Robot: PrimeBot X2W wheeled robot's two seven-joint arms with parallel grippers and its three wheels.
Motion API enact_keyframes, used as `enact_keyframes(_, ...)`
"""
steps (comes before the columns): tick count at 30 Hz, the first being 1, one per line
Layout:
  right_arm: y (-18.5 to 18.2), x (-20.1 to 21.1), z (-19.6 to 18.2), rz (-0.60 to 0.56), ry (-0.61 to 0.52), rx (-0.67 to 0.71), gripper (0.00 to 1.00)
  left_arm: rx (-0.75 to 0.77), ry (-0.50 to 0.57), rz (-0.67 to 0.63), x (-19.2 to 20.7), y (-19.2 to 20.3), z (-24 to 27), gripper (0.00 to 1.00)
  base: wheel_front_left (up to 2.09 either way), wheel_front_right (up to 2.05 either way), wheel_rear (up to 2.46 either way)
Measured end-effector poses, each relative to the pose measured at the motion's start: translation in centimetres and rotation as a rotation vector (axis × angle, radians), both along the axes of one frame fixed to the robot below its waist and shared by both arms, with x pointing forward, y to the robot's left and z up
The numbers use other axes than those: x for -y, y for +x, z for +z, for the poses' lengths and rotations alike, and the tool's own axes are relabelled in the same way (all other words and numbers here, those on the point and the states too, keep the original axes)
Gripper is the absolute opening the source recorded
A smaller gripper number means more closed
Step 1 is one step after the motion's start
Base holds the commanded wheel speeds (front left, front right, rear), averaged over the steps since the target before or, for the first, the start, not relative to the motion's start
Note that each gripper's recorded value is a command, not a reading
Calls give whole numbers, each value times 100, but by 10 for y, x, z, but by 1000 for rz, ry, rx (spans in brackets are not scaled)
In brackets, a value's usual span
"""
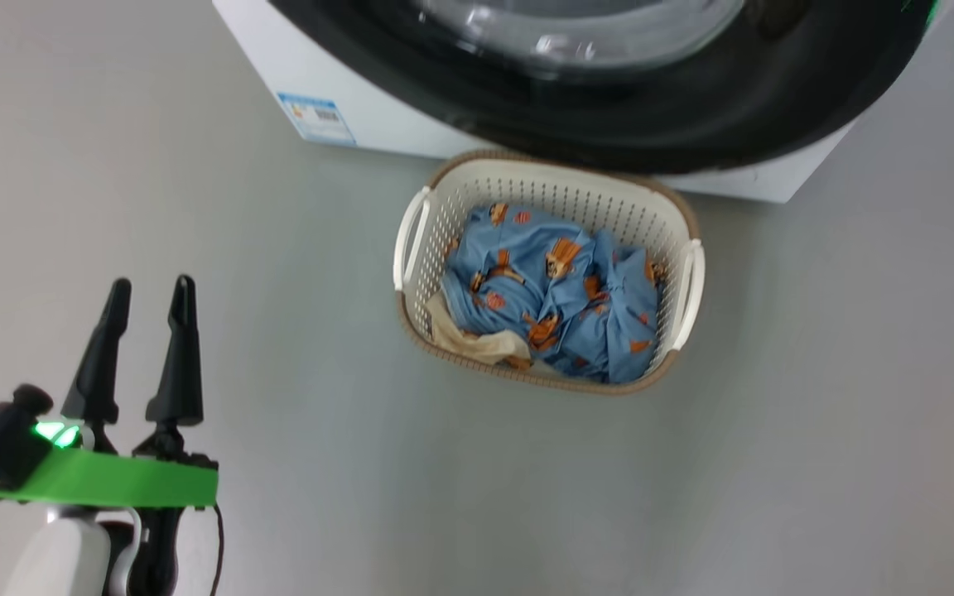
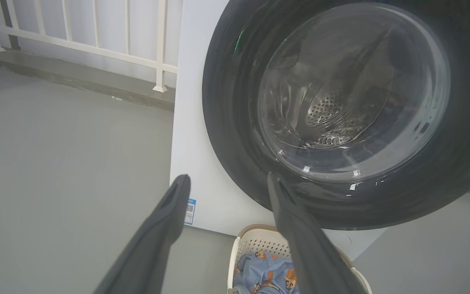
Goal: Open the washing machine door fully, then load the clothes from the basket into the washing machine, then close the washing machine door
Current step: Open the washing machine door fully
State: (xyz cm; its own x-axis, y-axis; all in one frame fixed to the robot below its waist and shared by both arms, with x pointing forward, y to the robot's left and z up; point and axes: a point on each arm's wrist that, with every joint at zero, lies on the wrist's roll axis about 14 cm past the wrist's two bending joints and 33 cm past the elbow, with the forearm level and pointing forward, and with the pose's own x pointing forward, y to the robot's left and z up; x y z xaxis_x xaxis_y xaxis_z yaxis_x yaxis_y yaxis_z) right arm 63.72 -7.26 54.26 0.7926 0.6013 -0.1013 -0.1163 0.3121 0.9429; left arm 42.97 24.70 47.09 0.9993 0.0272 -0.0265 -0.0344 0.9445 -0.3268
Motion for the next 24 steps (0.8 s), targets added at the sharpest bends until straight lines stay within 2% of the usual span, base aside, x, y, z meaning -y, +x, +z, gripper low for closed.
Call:
enact_keyframes(10, -52, -11, -8, 118, -30, -57, 0, 29, -5, 1, 3, -17, 14, 100, 0, 0, 0)
enact_keyframes(24, -126, -30, -5, 258, -42, -58, 0, 62, -2, 25, 0, -47, 28, 100, 0, 0, 0)
